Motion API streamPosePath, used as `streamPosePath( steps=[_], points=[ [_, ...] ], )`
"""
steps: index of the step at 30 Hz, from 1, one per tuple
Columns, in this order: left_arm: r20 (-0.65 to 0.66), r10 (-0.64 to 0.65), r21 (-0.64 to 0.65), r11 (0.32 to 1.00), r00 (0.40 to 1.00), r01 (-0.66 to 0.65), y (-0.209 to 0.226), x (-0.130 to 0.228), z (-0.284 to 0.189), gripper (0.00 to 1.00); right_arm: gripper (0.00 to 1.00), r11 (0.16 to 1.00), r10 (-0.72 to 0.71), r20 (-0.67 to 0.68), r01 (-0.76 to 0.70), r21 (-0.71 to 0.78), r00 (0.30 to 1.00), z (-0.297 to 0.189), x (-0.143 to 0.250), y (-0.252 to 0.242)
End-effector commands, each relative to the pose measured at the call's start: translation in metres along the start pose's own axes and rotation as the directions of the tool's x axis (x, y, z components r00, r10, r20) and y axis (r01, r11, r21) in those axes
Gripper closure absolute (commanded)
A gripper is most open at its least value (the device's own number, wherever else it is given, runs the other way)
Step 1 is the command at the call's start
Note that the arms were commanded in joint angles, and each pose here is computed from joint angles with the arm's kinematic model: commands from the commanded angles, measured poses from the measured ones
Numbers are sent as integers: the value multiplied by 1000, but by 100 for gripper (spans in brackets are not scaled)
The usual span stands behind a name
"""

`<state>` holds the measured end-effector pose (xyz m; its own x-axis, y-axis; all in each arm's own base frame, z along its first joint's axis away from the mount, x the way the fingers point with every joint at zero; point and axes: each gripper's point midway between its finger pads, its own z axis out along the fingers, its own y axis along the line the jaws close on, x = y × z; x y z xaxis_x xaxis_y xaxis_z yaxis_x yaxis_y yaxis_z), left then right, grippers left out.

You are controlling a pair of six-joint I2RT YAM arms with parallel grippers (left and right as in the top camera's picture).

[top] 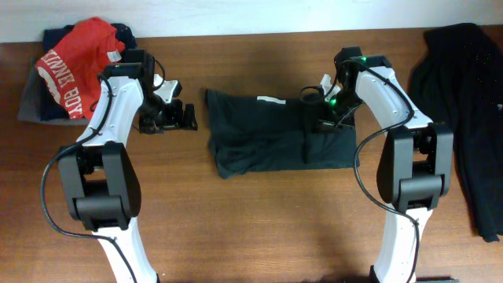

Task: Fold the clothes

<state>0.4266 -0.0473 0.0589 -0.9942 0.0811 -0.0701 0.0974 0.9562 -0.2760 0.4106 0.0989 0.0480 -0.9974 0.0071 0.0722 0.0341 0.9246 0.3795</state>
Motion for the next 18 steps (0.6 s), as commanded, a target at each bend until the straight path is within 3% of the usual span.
streamPosePath(
  steps=[1, 3, 5, 9, 16, 18],
  points=[
    [29, 20, 11, 1000, 999, -21, -1, -7, -8, 1, 88, 1000, -4, -7, 3, -12, 1000, 7, -2, -1],
    [29, 20, 11, 1000, 999, -21, -1, -7, -8, 1, 88, 1000, 8, -35, -8, -11, 999, 20, 2, -7],
    [29, 20, 11, 1000, 999, -21, -1, -7, -8, 1, 95, 1000, 19, -68, -20, -21, 997, 32, 7, -9],
    [30, 20, 11, 1000, 999, -21, -1, -7, -8, 1, 96, 997, 0, -55, -4, -72, 998, 33, 3, 4],
    [29, 20, 13, 1000, 999, -20, -1, -6, -7, 1, 96, 997, -35, 52, 39, -68, 998, -21, -15, 22],
    [31, 20, 49, 999, 999, -21, -7, -6, -5, 1, 61, 999, -43, 119, 46, -23, 992, -60, -24, 22]
  ],
)
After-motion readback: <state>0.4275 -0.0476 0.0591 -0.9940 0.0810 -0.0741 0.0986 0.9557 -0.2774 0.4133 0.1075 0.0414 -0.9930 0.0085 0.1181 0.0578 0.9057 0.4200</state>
